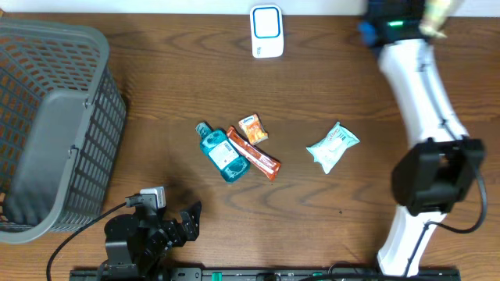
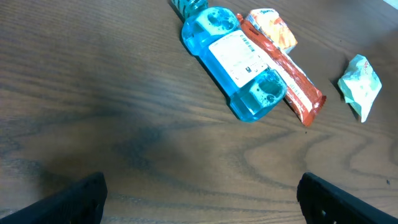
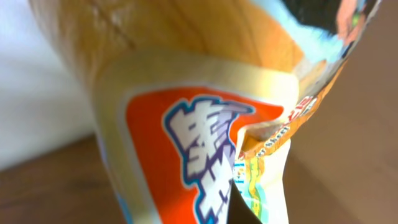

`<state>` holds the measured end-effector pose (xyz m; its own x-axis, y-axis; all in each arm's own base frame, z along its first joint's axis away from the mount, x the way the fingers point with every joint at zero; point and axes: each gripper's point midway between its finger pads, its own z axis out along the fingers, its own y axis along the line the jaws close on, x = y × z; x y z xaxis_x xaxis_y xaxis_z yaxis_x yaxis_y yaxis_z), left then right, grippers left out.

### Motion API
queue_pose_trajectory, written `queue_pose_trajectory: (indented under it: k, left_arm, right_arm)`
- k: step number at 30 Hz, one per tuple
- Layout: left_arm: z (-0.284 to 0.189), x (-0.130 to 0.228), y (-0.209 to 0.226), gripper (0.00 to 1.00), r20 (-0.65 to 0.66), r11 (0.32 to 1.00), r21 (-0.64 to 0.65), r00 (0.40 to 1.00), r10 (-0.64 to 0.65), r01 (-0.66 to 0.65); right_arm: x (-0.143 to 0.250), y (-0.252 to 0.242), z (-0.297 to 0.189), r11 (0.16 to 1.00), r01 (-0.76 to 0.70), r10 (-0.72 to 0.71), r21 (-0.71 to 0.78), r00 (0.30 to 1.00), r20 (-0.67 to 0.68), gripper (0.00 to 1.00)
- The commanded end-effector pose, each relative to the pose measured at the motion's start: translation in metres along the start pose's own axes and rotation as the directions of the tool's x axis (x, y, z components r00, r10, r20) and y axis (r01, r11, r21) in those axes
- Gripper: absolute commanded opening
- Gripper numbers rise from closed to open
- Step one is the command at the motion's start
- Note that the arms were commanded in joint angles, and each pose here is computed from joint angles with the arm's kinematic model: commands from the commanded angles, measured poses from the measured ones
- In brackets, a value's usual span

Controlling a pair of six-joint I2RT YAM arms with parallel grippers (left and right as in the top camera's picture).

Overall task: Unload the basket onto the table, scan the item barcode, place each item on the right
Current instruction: 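Carry the yellow bag to the table's right edge and release it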

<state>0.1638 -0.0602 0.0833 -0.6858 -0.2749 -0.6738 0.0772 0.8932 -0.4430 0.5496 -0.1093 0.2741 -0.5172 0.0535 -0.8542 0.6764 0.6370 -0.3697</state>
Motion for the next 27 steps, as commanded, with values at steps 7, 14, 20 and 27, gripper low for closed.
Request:
queue_pose_trajectory:
  k: [7, 14, 20, 27]
  left_arm:
    - [-0.001, 0.001, 0.001, 0.98, -0.002, 1.0, -0.008, 1.0, -0.011, 0.011]
    - [-0.001, 0.001, 0.001, 0.98, -0.002, 1.0, -0.008, 1.0, -0.011, 0.011]
    - [-0.001, 0.001, 0.001, 0.98, -0.002, 1.0, -0.008, 1.0, -0.011, 0.011]
    - [-0.001, 0.001, 0.001, 0.98, -0.002, 1.0, -0.008, 1.0, -0.011, 0.011]
  right_arm:
    - [0.193, -0.126, 0.154, 0.998, -0.033, 0.062, 0.059, 0.801, -0.596, 0.08]
    - [0.206, -0.179, 0.162, 0.986, -0.085, 0.156, 0.142, 0.759, -0.632, 0.65]
    - [0.138, -0.175, 0.124, 0.943, -0.332, 0.292, 0.029, 0.78, -0.554, 0.99]
    - [0.088, -0.112, 0.005, 0.67, -0.714, 0.351, -0.205, 0.547, -0.76, 0.99]
